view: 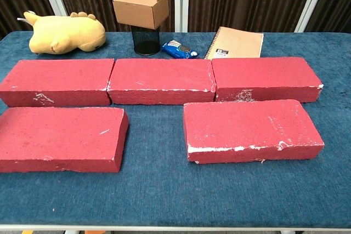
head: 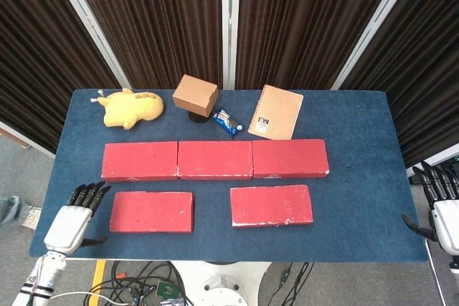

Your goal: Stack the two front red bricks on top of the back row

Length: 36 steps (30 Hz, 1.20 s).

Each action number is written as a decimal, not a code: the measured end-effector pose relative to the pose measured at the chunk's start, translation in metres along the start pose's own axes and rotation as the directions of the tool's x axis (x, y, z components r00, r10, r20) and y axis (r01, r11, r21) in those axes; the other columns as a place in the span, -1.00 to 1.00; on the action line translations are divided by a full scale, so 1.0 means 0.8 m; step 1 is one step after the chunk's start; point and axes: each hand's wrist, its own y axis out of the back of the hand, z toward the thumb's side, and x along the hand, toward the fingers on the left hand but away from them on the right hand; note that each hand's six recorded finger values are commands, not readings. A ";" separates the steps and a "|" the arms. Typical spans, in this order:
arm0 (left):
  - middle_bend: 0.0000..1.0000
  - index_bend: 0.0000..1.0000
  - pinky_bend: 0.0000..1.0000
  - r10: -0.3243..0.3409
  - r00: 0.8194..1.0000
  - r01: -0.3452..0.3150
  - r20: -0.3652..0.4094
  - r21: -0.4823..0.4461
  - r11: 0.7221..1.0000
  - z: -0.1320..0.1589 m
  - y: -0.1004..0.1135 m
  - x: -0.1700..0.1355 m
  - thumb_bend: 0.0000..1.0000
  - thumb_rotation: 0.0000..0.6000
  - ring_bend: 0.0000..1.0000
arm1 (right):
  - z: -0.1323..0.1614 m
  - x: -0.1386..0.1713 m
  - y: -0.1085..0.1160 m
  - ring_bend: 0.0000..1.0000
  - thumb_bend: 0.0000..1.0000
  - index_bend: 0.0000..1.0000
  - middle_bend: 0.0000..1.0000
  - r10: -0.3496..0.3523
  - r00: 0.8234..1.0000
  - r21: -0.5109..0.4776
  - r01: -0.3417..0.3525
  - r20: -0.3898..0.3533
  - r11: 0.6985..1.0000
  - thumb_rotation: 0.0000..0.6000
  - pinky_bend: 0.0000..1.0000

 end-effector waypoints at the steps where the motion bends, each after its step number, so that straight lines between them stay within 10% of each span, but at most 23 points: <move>1: -1.00 -1.00 -1.00 -0.017 1.000 0.017 0.000 -0.010 1.000 0.003 -0.006 0.002 -1.00 1.00 -1.00 | -0.002 0.000 0.001 -1.00 -0.77 -1.00 -1.00 -0.001 1.000 -0.001 0.001 0.004 1.000 1.00 -1.00; 36: -1.00 -1.00 -1.00 -0.245 0.964 0.247 0.101 -0.003 0.969 0.079 -0.083 0.091 -1.00 1.00 -1.00 | -0.018 -0.007 -0.008 -1.00 -0.79 -1.00 -1.00 0.025 0.999 -0.018 -0.024 0.031 1.000 1.00 -1.00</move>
